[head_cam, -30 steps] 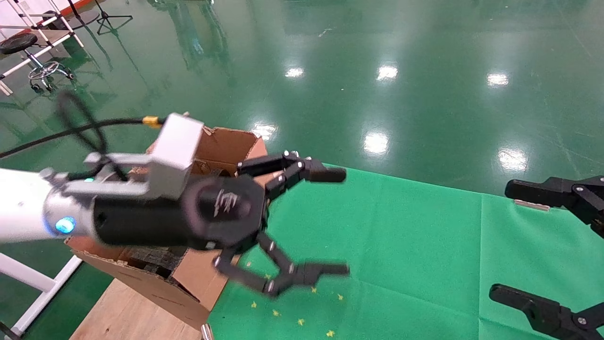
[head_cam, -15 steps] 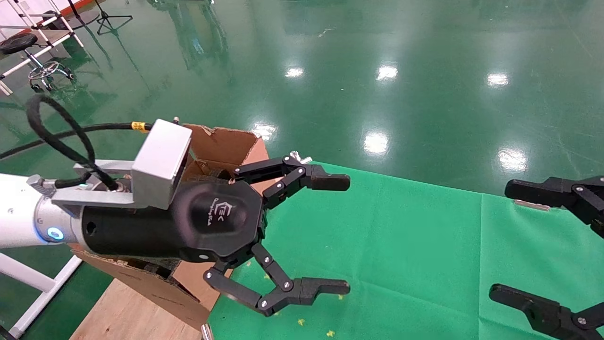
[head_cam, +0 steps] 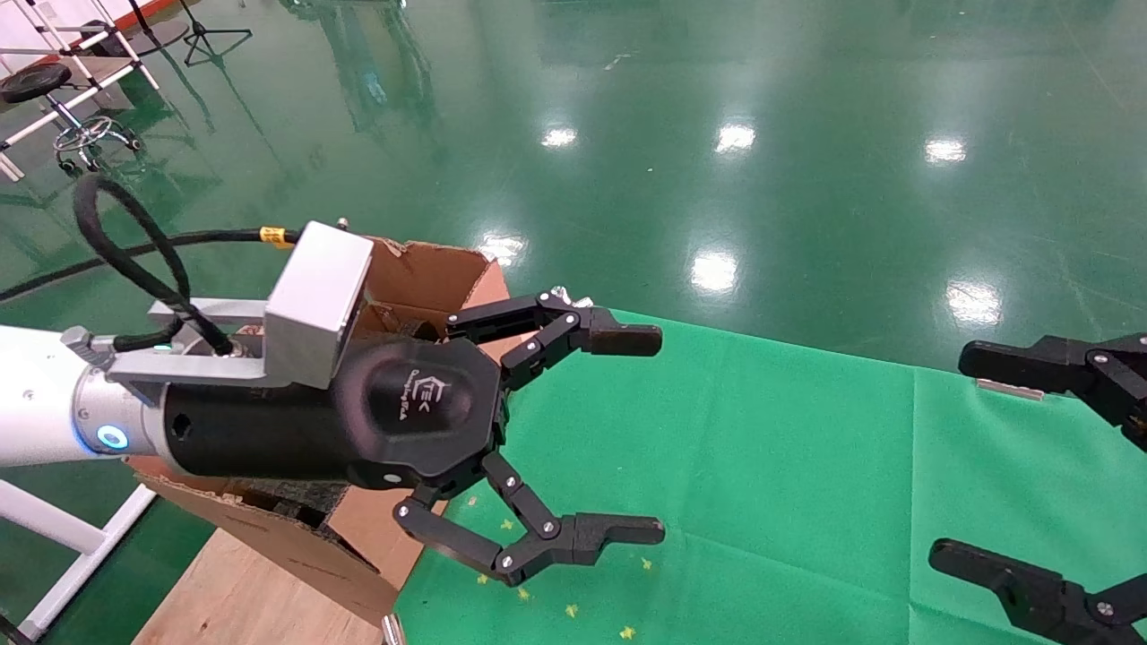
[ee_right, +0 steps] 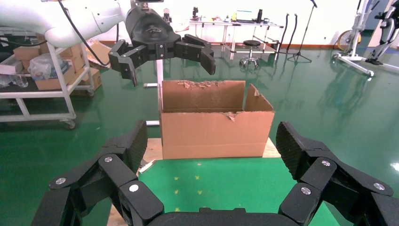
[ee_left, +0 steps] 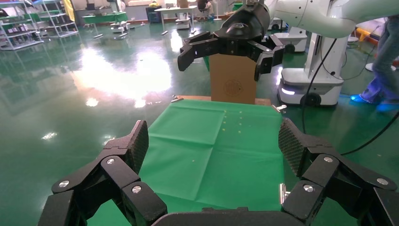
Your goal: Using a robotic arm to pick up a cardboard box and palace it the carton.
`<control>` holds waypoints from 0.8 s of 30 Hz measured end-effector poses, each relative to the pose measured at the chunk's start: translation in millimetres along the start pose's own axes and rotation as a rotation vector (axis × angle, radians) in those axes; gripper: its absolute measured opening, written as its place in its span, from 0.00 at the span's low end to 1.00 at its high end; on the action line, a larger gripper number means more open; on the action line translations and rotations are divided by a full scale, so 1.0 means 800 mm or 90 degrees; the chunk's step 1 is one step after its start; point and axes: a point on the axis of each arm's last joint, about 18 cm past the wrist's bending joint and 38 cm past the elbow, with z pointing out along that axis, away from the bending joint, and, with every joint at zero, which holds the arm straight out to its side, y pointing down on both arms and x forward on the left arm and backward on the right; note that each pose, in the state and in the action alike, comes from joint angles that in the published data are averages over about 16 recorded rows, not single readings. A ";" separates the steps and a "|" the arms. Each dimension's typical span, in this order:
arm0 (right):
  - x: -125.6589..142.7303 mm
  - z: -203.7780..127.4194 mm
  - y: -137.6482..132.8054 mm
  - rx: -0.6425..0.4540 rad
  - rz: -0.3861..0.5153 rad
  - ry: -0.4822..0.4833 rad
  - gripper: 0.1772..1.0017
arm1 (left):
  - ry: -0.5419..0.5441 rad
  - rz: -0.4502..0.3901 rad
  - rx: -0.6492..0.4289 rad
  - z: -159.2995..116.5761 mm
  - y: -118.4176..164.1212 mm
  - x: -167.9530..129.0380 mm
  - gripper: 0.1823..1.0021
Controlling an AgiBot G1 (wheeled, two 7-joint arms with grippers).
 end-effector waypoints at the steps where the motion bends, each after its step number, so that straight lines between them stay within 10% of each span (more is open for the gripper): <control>1: 0.000 0.000 0.000 0.000 0.000 0.000 1.00 | 0.000 0.000 0.000 0.000 0.000 0.000 1.00; 24: 0.000 0.000 0.000 0.000 0.000 0.000 1.00 | -0.003 -0.002 -0.003 0.000 0.001 -0.002 1.00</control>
